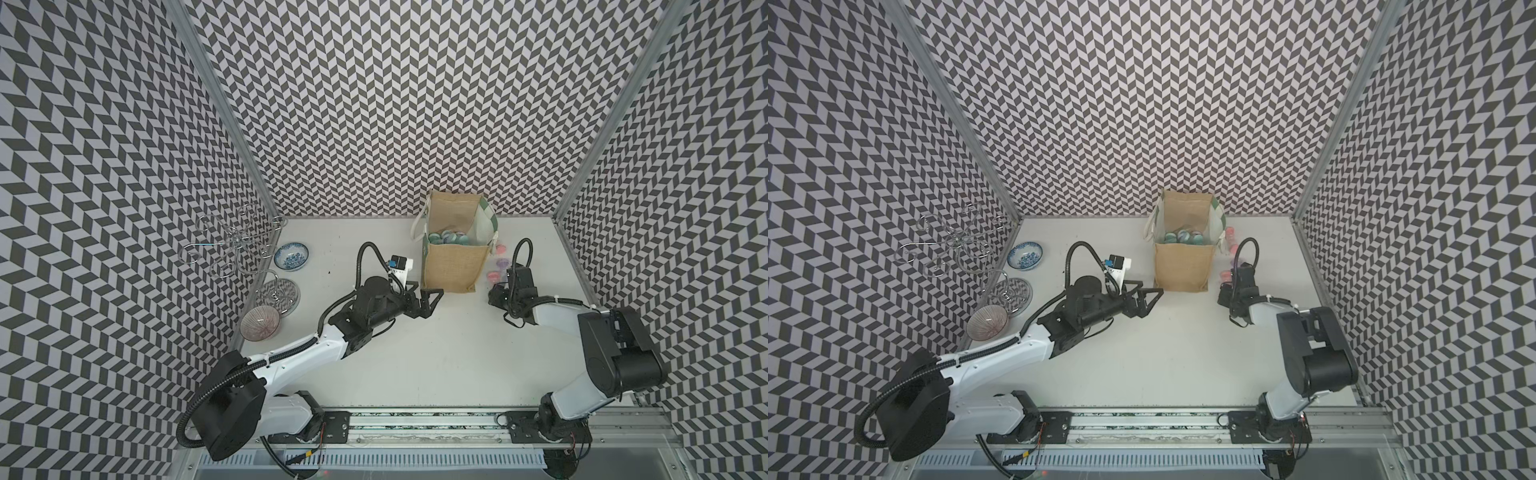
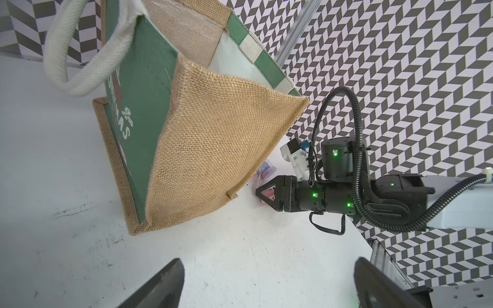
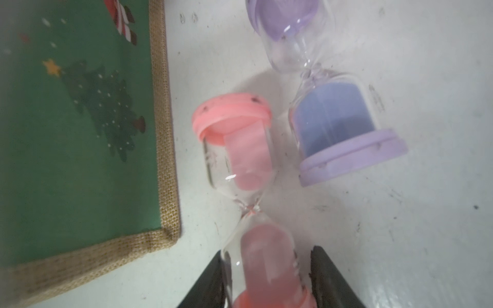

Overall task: Put the hourglass into the canvas bag
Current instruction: Pick up the hourglass from the center of the board.

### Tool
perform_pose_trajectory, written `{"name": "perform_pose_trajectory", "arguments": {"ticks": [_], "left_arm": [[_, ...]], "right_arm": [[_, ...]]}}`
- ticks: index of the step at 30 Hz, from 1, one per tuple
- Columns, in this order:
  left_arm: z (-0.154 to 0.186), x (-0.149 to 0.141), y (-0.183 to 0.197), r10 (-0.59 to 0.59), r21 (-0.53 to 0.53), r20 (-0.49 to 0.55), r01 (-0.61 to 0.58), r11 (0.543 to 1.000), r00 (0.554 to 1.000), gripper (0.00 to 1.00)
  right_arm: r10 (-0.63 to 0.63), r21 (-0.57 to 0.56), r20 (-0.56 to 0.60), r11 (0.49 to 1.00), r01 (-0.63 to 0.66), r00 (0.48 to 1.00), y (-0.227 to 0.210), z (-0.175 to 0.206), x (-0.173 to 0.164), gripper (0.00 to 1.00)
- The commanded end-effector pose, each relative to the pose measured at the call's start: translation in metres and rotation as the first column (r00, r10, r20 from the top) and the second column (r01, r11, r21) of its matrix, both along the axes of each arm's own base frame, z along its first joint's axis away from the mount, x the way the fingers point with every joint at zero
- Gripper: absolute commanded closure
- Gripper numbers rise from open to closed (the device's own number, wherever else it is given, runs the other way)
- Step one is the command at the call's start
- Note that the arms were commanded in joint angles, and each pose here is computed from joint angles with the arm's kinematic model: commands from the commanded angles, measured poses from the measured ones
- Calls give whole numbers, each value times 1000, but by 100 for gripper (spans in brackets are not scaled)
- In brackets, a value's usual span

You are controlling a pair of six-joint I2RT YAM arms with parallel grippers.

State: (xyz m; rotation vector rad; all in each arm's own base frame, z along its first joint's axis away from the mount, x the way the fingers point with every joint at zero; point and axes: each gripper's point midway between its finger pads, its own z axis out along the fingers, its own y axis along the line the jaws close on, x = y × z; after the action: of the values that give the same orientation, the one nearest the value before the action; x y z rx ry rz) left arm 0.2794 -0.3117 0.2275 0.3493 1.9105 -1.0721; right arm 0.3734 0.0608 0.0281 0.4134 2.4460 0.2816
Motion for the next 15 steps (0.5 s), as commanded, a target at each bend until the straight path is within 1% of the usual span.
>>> {"name": "perform_pose_trajectory", "arguments": {"ticks": [1, 3, 5, 9, 12, 15], "left_arm": [[19, -1, 1, 6, -35, 35, -5, 999, 999, 1], [22, 0, 1, 9, -33, 45, -7, 999, 999, 1], [22, 1, 2, 15, -28, 44, -14, 1000, 999, 1], [27, 0, 4, 14, -29, 49, -13, 999, 999, 1], [31, -1, 7, 21, -25, 70, -19, 1000, 997, 1], [33, -1, 11, 32, -18, 75, -31, 999, 997, 1]], "right_arm": [[13, 1, -60, 1000, -13, 998, 3, -15, -14, 57], [11, -7, -46, 1000, -11, 999, 3, -11, -11, 59], [13, -5, -41, 1000, -13, 999, 3, -10, -10, 63], [62, 55, -12, 997, -62, 998, 17, 0, -11, 66], [93, 84, 28, 992, -95, 995, 24, 14, -9, 68], [106, 105, 44, 988, -110, 993, 27, 22, -14, 69]]}}
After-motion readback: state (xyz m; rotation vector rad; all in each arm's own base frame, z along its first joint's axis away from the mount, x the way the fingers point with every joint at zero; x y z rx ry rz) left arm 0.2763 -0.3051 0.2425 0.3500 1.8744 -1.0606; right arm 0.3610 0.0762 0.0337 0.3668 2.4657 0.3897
